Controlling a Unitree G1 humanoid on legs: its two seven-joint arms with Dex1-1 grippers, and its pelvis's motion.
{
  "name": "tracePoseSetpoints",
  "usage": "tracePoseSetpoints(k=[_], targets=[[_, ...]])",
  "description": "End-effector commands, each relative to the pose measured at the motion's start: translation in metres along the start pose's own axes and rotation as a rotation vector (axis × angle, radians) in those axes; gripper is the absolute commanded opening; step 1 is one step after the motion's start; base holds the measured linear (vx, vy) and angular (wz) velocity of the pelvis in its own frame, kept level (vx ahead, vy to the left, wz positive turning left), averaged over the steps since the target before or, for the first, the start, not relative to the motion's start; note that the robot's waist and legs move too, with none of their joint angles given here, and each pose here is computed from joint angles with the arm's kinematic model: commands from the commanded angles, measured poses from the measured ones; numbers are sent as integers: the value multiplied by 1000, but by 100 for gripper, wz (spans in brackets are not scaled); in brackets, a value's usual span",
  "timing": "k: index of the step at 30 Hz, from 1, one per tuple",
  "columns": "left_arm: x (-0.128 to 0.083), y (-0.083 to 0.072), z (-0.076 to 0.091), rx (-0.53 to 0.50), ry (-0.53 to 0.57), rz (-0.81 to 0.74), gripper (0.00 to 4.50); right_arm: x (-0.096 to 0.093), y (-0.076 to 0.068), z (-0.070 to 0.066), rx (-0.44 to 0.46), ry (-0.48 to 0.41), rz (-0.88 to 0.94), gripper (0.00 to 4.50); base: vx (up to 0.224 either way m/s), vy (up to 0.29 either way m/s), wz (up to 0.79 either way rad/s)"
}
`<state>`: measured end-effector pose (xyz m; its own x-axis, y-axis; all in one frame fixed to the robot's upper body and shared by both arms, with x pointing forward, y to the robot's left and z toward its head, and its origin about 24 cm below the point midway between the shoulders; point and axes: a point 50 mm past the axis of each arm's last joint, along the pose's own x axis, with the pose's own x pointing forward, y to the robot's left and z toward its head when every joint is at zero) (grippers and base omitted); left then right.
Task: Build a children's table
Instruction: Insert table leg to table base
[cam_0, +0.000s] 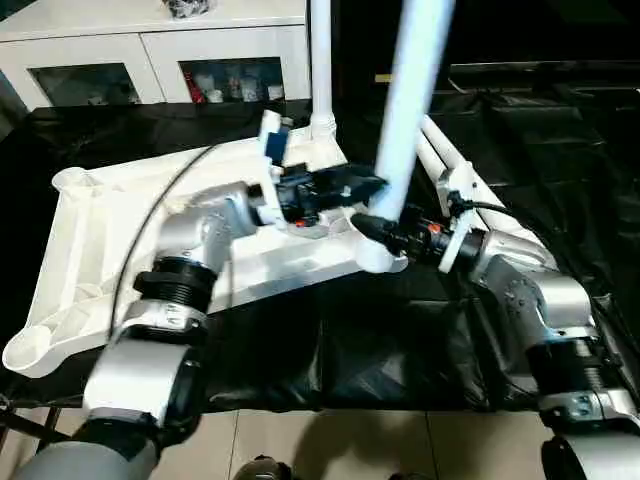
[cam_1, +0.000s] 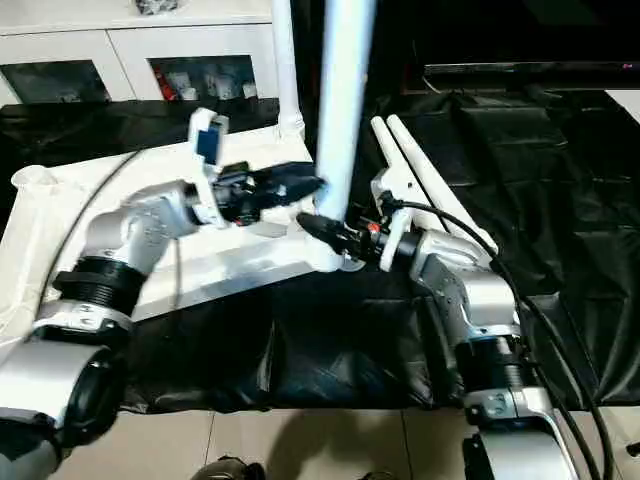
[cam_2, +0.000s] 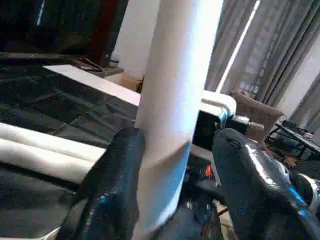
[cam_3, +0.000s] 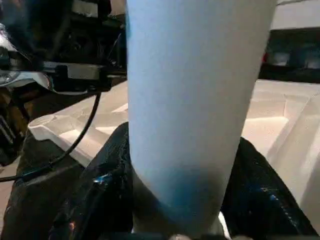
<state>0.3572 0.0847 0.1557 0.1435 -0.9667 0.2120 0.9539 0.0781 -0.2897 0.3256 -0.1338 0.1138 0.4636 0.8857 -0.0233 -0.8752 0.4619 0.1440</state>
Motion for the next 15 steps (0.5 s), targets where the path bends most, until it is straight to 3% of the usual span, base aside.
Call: tracePoseSetpoints(k=[1, 6, 11, 15], targets=[[11, -7, 5, 15, -7, -53, 279, 9, 10, 2, -21, 28, 69, 187, 0, 0, 0], [18, -11, 3, 57, -3, -50, 286, 5, 13, -3, -19, 85, 97, 187, 0, 0, 0], [21, -4, 3, 54, -21, 43, 286, 4, 14, -5, -24, 98, 93, 187, 0, 0, 0], [21, 0, 5, 36, -40, 102, 250, 3, 14, -4, -31, 99, 87, 187, 0, 0, 0]])
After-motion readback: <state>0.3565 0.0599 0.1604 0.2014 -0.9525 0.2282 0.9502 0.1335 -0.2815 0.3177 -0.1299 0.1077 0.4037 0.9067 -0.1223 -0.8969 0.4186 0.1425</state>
